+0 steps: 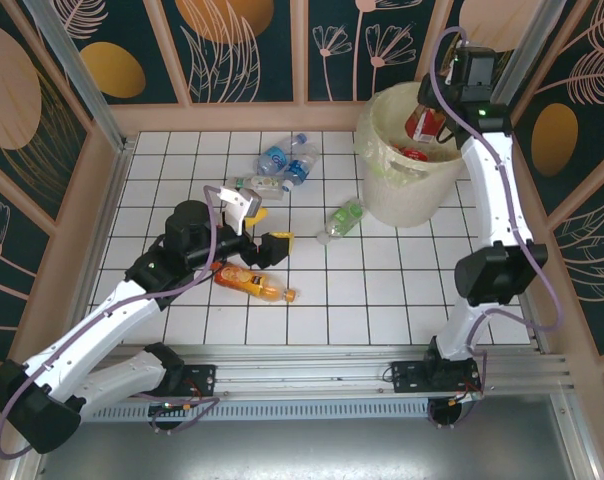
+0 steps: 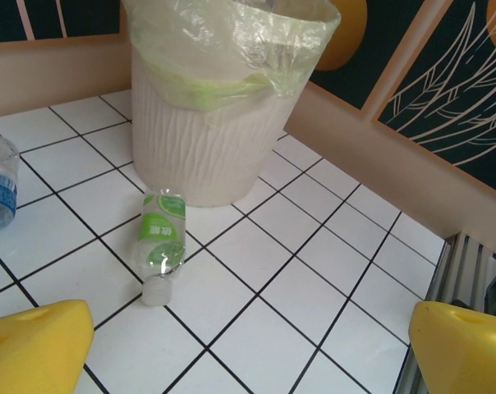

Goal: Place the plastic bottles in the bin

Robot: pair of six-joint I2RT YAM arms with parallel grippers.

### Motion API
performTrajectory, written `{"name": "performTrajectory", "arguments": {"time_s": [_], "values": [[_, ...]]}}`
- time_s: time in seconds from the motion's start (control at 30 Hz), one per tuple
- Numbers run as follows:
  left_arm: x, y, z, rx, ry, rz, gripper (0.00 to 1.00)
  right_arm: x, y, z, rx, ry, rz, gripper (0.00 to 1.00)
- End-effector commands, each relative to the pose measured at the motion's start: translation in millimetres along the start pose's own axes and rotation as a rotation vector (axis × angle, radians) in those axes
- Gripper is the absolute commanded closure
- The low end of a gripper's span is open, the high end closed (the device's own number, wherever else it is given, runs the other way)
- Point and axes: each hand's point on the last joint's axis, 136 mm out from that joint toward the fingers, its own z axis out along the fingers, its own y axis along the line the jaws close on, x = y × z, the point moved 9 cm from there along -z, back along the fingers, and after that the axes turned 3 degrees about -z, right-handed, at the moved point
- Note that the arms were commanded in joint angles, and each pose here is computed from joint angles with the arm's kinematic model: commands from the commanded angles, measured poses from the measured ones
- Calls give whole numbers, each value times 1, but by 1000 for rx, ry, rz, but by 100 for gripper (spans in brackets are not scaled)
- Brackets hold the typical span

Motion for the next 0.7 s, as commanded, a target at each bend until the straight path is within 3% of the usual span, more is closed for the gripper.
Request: {"name": "performTrajectory", "arguments": {"time_s": [0.0, 0.37, 0.57, 0.67], "values": [[5, 4, 4, -20, 11, 9, 1, 12, -1, 8, -69, 121, 25, 42], [11, 13, 15, -67, 45, -63, 1, 53, -2, 54, -173, 351, 74, 38], [19, 24, 31, -102, 72, -96, 1, 42, -11, 42, -166, 291, 120, 19], [22, 28, 41, -102, 79, -112, 1, 28, -18, 26, -173, 231, 140, 15]]}}
